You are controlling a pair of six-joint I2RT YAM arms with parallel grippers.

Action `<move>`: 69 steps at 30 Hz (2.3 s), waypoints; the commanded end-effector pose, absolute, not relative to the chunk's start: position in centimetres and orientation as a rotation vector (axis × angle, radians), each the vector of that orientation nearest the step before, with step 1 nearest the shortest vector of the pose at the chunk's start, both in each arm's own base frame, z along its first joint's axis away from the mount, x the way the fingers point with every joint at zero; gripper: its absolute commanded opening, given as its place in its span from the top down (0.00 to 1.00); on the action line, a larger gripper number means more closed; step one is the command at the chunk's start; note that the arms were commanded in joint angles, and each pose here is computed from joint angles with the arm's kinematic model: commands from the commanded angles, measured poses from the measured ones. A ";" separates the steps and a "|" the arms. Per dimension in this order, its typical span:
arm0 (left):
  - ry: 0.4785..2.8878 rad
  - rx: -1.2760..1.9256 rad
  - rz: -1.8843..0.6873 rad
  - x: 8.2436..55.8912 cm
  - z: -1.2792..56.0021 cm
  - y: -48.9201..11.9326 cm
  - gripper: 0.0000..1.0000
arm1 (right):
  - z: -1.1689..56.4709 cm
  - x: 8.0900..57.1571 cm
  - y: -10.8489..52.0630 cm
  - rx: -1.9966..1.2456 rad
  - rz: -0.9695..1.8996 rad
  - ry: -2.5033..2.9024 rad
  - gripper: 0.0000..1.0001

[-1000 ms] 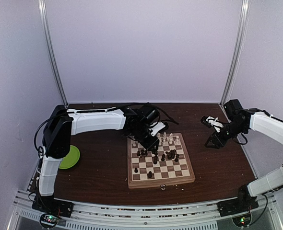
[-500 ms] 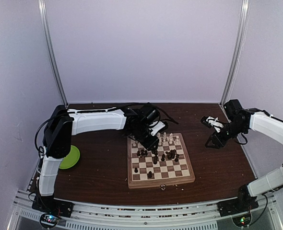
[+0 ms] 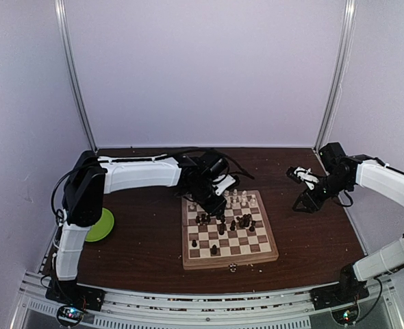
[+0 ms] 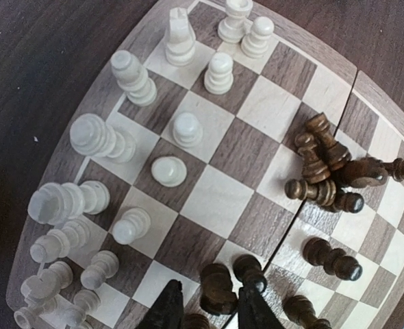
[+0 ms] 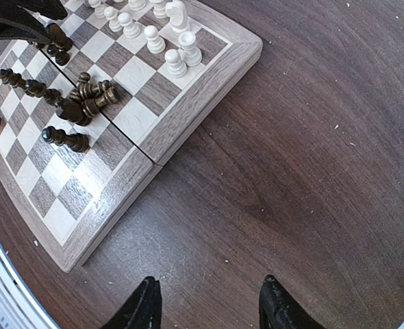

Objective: Set up the chess pieces on the board
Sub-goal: Pick up the knight from the chessboard, then place the knight at g7.

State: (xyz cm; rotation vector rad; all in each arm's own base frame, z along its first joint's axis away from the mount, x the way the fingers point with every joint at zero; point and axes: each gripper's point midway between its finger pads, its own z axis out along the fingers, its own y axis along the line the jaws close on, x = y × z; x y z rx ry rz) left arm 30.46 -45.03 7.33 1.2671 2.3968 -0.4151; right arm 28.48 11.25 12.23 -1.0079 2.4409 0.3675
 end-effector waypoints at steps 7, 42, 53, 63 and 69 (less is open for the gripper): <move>2.436 1.298 -0.402 29.6 5.9 -44.8 0.77 | 12.2 28.5 11.3 -1.028 0.352 2.447 0.51; 2.227 1.518 -0.488 21.5 18.6 -39.8 0.94 | 12.1 28.5 11.4 -1.040 0.327 2.443 0.51; 2.262 1.712 -0.448 15.4 15.0 -39.5 0.94 | 11.9 28.5 11.2 -1.042 0.314 2.453 0.51; 2.294 1.747 -0.389 15.3 11.2 -40.2 0.93 | 11.8 28.5 11.2 -1.046 0.312 2.458 0.50; 2.306 1.759 -0.370 15.6 9.5 -40.7 0.93 | 11.7 28.5 11.1 -1.047 0.304 2.461 0.50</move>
